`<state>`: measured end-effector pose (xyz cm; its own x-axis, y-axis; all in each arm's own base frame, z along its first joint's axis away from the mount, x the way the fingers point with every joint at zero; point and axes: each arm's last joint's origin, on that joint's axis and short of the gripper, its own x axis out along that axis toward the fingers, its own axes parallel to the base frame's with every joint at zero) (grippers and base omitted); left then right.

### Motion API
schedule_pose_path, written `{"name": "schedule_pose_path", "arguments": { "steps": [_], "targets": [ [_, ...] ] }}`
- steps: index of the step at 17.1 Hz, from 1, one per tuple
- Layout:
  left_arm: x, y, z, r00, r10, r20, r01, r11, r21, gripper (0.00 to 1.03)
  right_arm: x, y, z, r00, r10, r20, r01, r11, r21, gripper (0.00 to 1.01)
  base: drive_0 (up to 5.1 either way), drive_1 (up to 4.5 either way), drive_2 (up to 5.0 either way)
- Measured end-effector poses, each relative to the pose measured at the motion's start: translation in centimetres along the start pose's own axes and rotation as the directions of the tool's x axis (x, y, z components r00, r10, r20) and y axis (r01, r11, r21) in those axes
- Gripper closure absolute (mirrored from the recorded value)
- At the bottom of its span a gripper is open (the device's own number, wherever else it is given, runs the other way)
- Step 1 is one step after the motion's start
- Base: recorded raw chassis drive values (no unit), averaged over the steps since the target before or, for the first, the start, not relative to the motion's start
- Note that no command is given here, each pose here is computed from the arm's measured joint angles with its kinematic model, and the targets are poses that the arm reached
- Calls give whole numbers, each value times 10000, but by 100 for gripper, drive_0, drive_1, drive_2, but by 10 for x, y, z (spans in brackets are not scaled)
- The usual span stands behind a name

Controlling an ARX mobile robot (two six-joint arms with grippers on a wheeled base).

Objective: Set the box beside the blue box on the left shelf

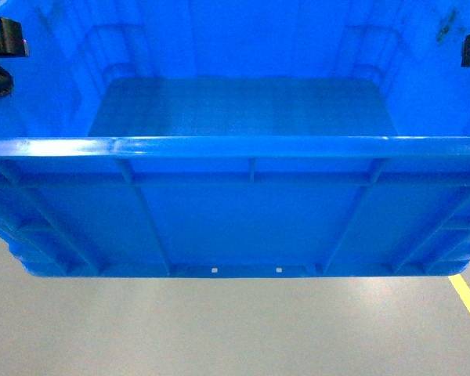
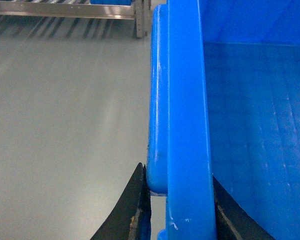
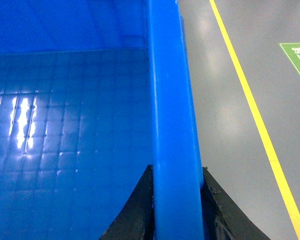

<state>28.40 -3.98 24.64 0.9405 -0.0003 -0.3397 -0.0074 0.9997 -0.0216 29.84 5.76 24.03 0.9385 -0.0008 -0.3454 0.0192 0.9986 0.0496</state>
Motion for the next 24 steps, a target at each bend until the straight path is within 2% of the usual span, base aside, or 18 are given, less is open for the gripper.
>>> {"name": "schedule_pose_path", "arguments": {
  "steps": [24],
  "targets": [
    [0, 0, 0, 10000, -11, -5, 11, 10000, -19, 84, 0, 0, 0, 10000, 2, 19, -2, 10000, 34, 83, -1, 417, -419]
  ]
}}
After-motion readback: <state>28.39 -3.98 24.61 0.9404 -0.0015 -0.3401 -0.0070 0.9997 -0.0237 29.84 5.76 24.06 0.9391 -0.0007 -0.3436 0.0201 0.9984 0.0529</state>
